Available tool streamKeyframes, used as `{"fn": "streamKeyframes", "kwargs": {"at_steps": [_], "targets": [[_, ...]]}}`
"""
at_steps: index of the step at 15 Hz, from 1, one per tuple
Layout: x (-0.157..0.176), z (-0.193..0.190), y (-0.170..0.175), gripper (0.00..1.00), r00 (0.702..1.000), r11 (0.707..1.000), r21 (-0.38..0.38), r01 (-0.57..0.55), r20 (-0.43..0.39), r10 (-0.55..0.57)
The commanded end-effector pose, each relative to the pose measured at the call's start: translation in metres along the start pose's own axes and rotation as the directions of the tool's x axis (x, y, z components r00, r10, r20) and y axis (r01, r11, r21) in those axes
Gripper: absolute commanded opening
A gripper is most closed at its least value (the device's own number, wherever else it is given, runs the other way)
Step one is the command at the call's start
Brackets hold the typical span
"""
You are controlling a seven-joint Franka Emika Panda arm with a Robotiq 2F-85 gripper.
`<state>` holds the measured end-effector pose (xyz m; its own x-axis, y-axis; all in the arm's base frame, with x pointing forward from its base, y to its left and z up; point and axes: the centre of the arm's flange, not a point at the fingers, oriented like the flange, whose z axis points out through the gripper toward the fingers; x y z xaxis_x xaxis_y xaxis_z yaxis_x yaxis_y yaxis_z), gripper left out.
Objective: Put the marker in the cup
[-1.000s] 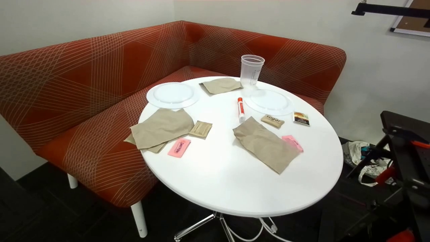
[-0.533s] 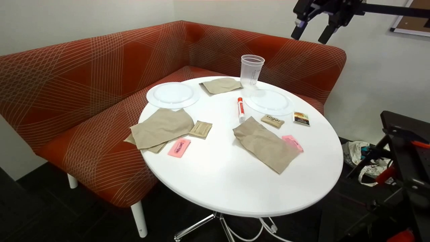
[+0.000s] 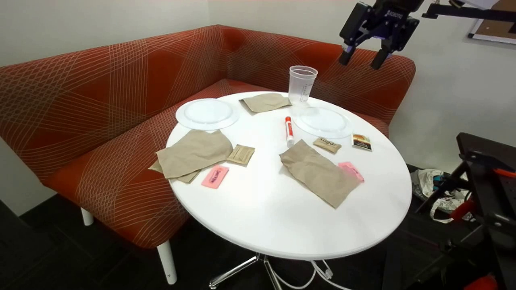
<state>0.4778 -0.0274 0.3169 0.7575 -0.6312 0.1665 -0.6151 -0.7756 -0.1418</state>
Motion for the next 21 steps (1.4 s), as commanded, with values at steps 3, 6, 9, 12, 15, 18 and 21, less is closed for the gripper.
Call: {"fn": "streamKeyframes", "kwargs": {"at_steps": [3,6,9,12,15,18,21], "targets": [[0.003,0.012,-0.004,1.0,1.0,1.0,-0.003,-0.027,0.0,0.027],[0.007,0.036,-0.01,1.0,0.998,0.998,-0.016,-0.067,0.017,0.068],[0.012,0.064,-0.02,1.0,0.991,0.991,-0.028,-0.131,0.03,0.131],[0.02,0.09,-0.034,1.0,0.982,0.981,-0.033,-0.19,0.017,0.19],[0.032,0.115,-0.048,1.0,0.966,0.965,-0.047,-0.257,0.014,0.257],[0.043,0.139,-0.061,1.0,0.951,0.949,-0.071,-0.308,0.006,0.31],[0.053,0.162,-0.072,1.0,0.94,0.935,-0.11,-0.338,0.007,0.341]]}}
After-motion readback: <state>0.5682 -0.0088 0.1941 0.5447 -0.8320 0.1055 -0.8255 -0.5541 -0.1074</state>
